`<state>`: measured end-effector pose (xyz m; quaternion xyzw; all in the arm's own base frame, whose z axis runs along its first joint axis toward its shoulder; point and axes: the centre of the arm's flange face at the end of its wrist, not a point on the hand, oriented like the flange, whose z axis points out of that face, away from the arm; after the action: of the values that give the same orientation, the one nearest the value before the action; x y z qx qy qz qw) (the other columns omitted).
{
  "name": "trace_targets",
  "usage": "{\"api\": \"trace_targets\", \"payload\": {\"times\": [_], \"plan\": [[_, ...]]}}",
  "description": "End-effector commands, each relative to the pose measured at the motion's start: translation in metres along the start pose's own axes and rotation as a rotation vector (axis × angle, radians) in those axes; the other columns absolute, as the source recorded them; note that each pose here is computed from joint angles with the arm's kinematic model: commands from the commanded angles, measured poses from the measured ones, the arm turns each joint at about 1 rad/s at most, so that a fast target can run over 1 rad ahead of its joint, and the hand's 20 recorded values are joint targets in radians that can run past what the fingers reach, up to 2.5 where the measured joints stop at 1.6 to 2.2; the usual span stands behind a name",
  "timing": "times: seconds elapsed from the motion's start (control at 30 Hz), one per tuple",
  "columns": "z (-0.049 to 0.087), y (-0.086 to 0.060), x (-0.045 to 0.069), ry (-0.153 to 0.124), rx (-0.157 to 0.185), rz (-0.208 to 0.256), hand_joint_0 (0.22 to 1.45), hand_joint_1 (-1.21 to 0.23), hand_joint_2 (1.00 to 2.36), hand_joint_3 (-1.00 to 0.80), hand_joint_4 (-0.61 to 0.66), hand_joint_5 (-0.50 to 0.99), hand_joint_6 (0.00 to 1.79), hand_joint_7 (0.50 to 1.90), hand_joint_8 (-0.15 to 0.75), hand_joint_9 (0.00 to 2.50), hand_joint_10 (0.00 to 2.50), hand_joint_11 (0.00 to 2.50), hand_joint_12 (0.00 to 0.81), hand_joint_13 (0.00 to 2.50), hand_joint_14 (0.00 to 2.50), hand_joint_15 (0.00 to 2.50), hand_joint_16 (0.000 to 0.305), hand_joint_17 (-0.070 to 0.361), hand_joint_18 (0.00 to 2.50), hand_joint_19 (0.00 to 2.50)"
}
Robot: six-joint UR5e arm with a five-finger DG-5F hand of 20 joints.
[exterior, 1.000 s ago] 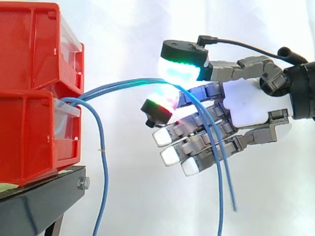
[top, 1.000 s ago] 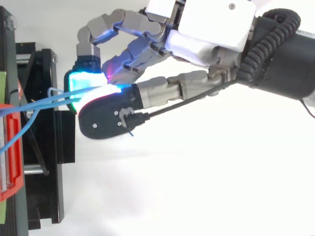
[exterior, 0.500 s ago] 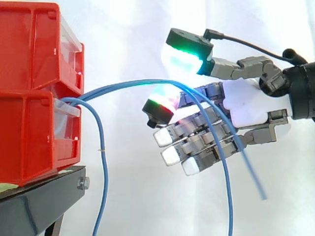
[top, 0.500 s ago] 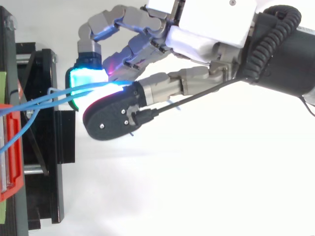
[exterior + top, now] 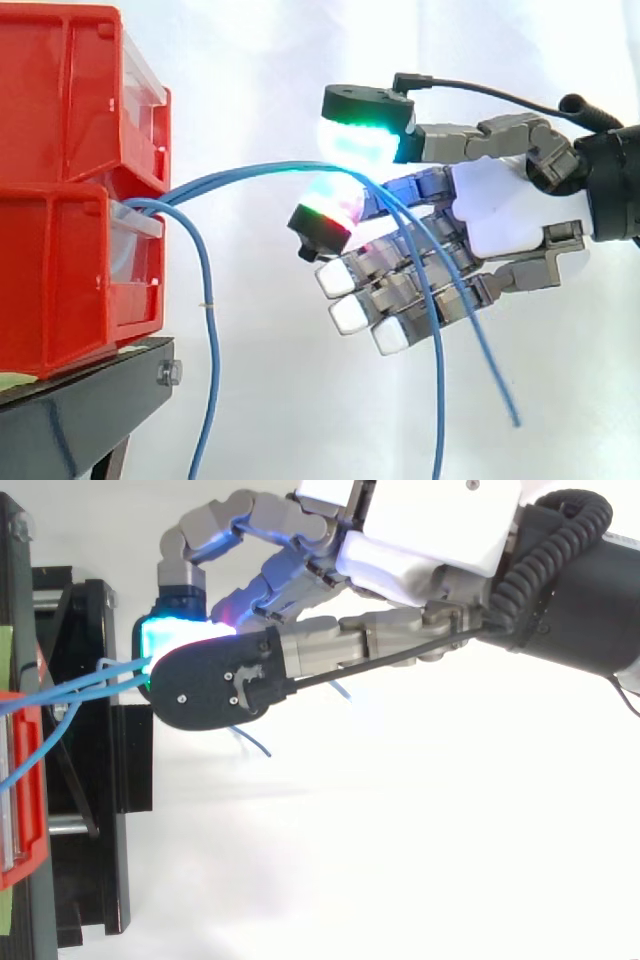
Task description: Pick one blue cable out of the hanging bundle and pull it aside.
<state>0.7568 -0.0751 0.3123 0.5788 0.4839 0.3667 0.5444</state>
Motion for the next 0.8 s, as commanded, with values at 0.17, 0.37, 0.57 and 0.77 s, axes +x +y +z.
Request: {"api": "trace_targets", "payload": {"times": [0.17, 0.37, 0.57, 0.77], "plan": [[0.0006, 0.0034, 0.0002, 0.0, -0.006, -0.003, 0.68, -0.88, 1.02, -0.23, -0.02, -0.18, 0.88, 1.12, 0.24, 0.8, 0.01, 0.46, 0.38, 0.77, 0.02, 0.41, 0.055, 0.124, 0.7, 0.41], [-0.0005, 0.0023, -0.0003, 0.0, 0.005, -0.008, 0.78, -0.95, 1.0, -0.45, -0.08, -0.18, 0.9, 1.21, 0.212, 0.79, 0.02, 0.45, 0.362, 0.76, 0.01, 0.38, 0.052, 0.118, 0.7, 0.36], [-0.0008, 0.002, -0.0002, 0.002, 0.008, -0.009, 0.65, -0.94, 1.0, -0.5, 0.0, -0.16, 0.89, 1.15, 0.204, 0.83, 0.02, 0.46, 0.359, 0.78, 0.02, 0.39, 0.051, 0.115, 0.71, 0.38], [-0.0006, 0.0019, -0.0014, 0.0, 0.008, -0.009, 0.45, -0.72, 1.0, -0.5, 0.08, -0.14, 0.86, 1.13, 0.278, 0.93, 0.01, 0.46, 0.421, 0.84, 0.02, 0.41, 0.063, 0.141, 0.78, 0.44]]}}
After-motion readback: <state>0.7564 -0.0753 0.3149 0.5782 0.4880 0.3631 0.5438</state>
